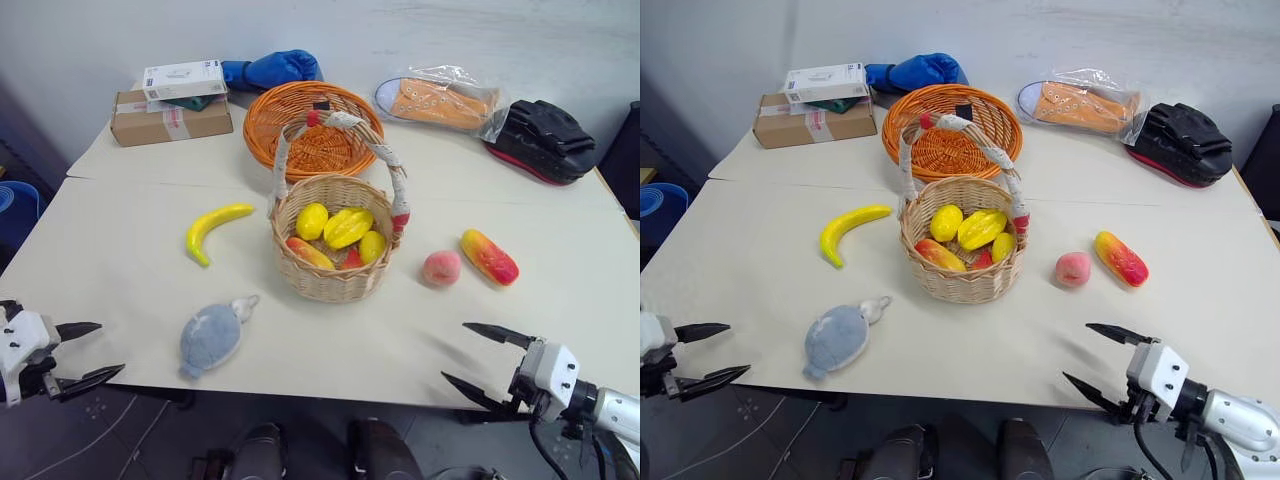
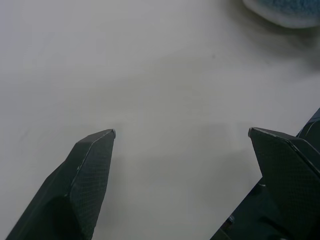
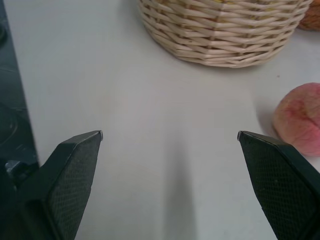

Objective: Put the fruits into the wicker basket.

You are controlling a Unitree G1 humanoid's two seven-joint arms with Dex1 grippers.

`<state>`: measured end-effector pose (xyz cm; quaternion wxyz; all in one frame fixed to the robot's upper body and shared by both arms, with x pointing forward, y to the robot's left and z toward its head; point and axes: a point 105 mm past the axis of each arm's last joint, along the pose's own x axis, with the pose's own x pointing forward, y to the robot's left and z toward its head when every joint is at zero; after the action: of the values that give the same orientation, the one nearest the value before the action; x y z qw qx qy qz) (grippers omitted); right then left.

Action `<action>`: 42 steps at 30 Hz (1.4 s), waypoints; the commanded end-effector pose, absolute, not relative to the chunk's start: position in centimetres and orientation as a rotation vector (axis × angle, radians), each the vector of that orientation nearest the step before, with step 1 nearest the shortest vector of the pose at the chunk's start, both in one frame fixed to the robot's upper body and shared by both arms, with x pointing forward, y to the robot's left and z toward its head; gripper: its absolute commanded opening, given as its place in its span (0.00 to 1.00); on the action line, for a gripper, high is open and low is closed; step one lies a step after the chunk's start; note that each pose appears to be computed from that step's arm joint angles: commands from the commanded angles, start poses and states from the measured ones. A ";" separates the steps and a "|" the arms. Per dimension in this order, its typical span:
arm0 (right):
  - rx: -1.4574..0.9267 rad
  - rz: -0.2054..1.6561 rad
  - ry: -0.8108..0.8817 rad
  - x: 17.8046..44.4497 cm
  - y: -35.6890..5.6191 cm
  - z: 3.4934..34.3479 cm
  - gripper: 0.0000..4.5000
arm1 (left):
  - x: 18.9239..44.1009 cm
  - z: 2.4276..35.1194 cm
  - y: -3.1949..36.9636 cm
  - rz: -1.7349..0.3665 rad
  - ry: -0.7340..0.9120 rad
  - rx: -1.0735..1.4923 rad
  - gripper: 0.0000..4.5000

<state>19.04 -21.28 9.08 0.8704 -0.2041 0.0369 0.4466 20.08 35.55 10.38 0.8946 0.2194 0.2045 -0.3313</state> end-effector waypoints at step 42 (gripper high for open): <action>-0.200 1.218 -0.354 21.9 -10.3 16.8 1.00 | 23.2 10.2 22.1 -0.951 0.195 -0.097 0.53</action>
<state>22.13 -10.30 15.75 0.8067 -0.0838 -0.1323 0.5698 23.16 21.63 8.69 0.8725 -0.0373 0.1217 -0.4717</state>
